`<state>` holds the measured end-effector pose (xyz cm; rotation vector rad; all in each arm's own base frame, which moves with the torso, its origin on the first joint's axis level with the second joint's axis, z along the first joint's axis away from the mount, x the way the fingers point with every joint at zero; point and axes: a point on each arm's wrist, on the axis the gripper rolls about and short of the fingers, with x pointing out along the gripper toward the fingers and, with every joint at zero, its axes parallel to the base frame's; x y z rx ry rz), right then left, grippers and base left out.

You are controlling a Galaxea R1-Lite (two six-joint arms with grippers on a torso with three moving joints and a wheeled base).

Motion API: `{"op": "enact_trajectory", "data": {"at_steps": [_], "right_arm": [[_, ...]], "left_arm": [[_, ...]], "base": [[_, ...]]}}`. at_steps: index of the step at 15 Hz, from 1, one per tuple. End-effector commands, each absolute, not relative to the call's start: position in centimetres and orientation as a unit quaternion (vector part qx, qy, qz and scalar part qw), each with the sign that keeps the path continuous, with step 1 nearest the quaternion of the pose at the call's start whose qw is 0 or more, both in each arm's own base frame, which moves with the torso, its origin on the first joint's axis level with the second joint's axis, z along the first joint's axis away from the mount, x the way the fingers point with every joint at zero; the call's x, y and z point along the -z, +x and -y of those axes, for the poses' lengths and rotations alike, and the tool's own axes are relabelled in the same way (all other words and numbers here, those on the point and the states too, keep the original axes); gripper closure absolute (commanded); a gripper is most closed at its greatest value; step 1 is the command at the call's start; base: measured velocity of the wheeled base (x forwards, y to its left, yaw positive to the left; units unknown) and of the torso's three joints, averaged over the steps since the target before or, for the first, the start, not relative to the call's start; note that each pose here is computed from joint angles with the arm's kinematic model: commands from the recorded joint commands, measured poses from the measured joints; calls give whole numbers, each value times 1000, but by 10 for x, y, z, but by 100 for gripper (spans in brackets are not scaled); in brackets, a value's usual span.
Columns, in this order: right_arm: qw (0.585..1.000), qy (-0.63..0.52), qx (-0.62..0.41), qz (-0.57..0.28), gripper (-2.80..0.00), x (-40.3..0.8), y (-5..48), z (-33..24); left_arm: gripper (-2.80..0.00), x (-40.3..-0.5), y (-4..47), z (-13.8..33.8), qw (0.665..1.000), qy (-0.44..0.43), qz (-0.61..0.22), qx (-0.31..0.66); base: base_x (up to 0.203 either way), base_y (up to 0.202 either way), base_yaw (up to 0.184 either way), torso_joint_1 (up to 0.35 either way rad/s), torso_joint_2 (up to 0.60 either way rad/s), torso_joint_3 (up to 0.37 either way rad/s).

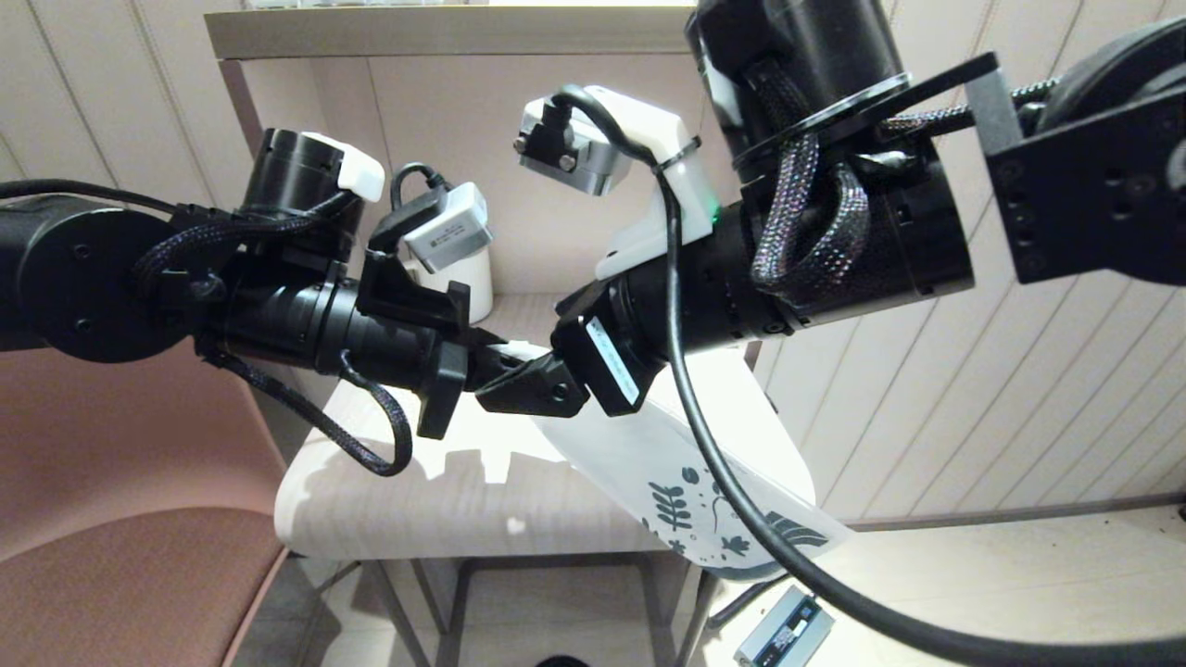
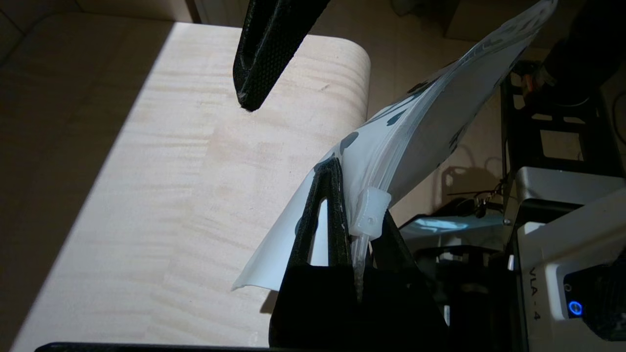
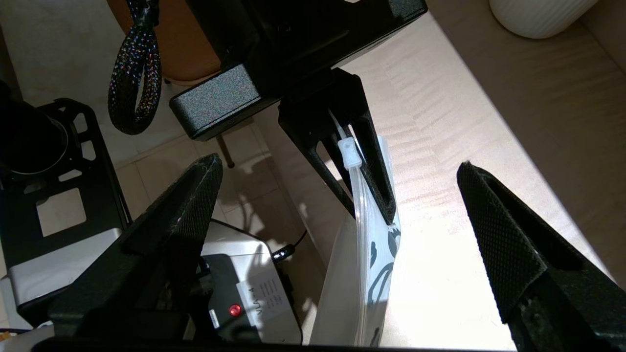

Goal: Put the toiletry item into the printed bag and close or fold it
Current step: Close the strorage bag and place it on the desk

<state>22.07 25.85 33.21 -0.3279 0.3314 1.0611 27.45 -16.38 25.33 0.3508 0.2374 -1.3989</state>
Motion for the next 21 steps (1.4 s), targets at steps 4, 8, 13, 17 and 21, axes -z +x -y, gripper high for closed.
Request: {"op": "enact_trajectory", "data": {"at_steps": [4, 8, 13, 17, 21], "right_arm": [[836, -157, -501, -162, -280, -328, 224, -261], [836, -157, -500, -163, 0, -327, 226, -262], [835, -158, -501, -166, 0, -325, 227, -264], [834, -159, -502, -166, 0, -324, 228, -266], [834, -158, -502, -165, 0, -324, 229, -267]], "left_arm": [[0, -252, 275, 164, 743, 161, -108, 641], [0, -252, 275, 164, 743, 161, -108, 641], [0, -253, 276, 165, 742, 160, -105, 642], [0, -254, 275, 165, 738, 157, -102, 648], [0, -250, 276, 165, 737, 156, -107, 649]], "base": [[0, 0, 0, 0, 0, 0], [0, 0, 0, 0, 0, 0], [0, 0, 0, 0, 0, 0], [0, 0, 0, 0, 0, 0], [0, 0, 0, 0, 0, 0]]}}
